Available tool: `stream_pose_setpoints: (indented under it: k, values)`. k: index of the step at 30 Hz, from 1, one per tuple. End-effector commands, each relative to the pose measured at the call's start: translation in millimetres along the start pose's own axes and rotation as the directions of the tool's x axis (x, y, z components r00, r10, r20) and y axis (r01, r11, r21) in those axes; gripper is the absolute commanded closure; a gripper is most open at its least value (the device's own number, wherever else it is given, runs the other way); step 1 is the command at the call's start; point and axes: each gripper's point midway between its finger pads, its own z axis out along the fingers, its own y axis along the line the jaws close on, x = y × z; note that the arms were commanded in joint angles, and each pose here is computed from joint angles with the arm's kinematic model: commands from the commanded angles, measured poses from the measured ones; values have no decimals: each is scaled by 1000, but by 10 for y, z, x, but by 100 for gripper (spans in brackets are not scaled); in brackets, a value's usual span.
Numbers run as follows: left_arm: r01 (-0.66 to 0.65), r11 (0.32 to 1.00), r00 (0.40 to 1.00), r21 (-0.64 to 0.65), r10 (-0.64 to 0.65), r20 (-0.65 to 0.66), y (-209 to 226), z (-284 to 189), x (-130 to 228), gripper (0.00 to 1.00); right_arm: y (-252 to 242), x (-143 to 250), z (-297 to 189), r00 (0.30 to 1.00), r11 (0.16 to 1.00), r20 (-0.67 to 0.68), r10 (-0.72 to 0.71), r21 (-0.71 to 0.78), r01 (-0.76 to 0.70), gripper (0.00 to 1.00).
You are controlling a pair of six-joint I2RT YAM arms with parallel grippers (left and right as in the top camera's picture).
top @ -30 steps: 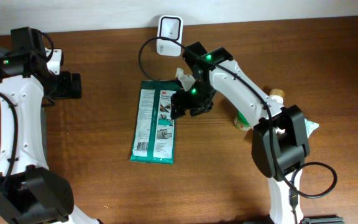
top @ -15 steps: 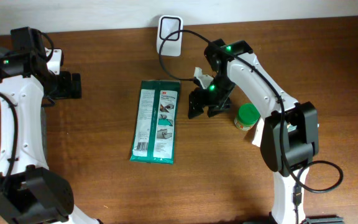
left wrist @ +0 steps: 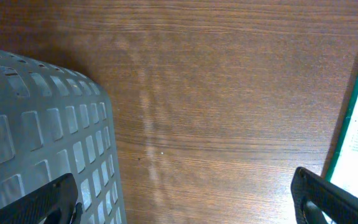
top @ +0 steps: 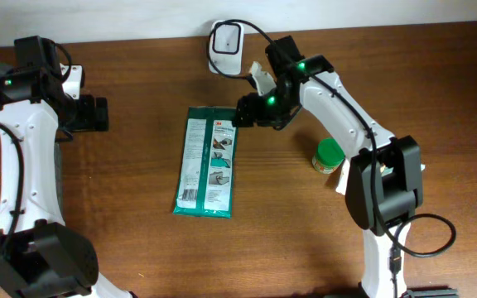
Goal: Scan the item barcode
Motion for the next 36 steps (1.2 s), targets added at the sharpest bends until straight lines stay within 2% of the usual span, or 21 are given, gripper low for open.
stream_pose_setpoints:
  k: [1, 4, 13, 18, 22, 25, 26, 28, 29, 33, 34, 35, 36]
  values:
    - [-5, 1000, 1000, -11, 5, 17, 31, -78, -1, 1, 170, -111, -20, 998, 1000, 56, -25, -11, 25, 30]
    - [-5, 1000, 1000, -11, 5, 17, 31, -78, -1, 1, 107, -258, 24, 994, 1000, 113, -5, 32, 2, 30]
    - [-5, 1000, 1000, -11, 5, 17, 31, -78, -1, 1, -182, -420, 454, 991, 999, 135, 7, 49, -14, 31]
    - [-5, 1000, 1000, -11, 5, 17, 31, -78, -1, 1, -512, -514, 475, 983, 977, 183, -4, 211, -35, 31]
    - [-5, 1000, 1000, -11, 5, 17, 31, -78, -1, 1, -507, -501, 559, 984, 973, 161, -78, 229, 40, 31]
    - [5, 1000, 994, -10, -4, 106, 42, -91, -219, 1, -479, -494, 588, 984, 972, 157, -88, 228, 50, 31]
    - [19, 999, 991, 41, -24, 135, -41, -101, -285, 1, -476, -493, 591, 984, 972, 156, -88, 228, 51, 31]
    - [104, 938, 978, 330, -157, 136, -506, -197, -363, 1, -477, -495, 593, 984, 972, 157, -89, 228, 51, 31]
    - [96, 910, 977, 402, -163, 135, -629, -246, -377, 1, -477, -495, 593, 984, 972, 157, -88, 227, 51, 31]
    - [65, 883, 972, 464, -162, 173, -737, -293, -484, 0, -481, -489, 598, 984, 972, 155, -87, 228, 51, 31]
    - [64, 883, 973, 465, -158, 166, -759, -268, -480, 8, -481, -490, 598, 984, 972, 155, -88, 228, 51, 31]
    - [62, 882, 976, 468, -151, 155, -794, -225, -465, 47, -481, -489, 599, 984, 973, 155, -87, 227, 50, 31]
    - [60, 880, 983, 471, -135, 125, -878, -119, -423, 70, -480, -487, 603, 984, 973, 154, -86, 226, 50, 31]
